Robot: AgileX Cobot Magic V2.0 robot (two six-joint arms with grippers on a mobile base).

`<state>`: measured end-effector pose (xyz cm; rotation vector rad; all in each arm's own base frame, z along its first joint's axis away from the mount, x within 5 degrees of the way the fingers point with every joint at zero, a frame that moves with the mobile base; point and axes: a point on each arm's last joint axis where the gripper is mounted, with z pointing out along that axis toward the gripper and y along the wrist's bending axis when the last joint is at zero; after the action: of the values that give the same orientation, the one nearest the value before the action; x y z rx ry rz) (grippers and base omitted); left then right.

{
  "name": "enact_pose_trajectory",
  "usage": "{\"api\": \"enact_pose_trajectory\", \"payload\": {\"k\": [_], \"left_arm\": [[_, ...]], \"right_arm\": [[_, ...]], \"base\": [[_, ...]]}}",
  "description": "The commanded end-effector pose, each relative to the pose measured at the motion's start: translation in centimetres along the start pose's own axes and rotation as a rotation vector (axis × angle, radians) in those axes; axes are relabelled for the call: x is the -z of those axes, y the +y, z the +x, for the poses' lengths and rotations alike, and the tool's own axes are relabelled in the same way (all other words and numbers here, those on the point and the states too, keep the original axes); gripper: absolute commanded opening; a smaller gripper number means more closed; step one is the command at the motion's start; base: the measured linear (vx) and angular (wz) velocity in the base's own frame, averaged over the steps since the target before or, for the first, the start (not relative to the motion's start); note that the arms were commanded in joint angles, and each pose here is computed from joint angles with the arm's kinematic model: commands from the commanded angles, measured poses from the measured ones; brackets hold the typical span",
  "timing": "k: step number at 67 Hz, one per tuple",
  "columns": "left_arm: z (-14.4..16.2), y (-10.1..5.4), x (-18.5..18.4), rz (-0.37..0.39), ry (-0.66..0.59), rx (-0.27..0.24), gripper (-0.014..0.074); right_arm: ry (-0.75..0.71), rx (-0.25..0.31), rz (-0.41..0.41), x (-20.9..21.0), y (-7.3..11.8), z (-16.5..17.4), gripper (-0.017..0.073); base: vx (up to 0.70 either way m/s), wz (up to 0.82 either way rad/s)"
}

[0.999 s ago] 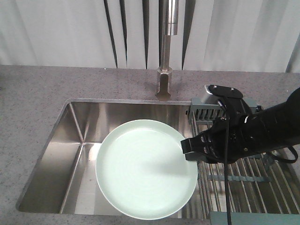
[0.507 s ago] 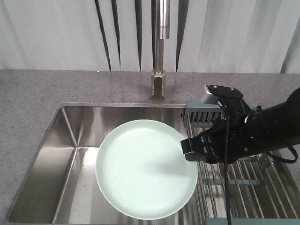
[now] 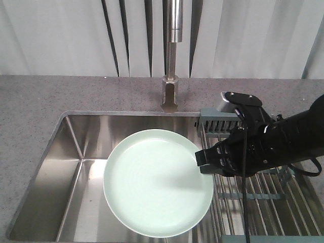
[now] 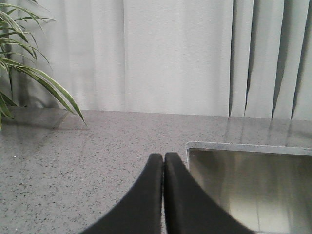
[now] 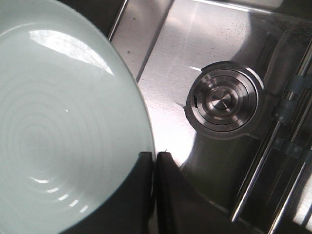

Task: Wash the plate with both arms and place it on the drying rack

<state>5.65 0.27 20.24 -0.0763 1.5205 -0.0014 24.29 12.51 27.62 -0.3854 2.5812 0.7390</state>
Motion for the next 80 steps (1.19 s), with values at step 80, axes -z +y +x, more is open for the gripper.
{"api": "enact_pose_trajectory", "payload": {"k": [80], "left_arm": [[-5.3, -0.2, 1.0, 0.005, -0.218, 0.004, -0.0006]], "right_arm": [[-0.085, 0.012, -0.021, 1.5, 0.9, -1.0, -0.0001]], "base": [[0.0, -0.01]]}}
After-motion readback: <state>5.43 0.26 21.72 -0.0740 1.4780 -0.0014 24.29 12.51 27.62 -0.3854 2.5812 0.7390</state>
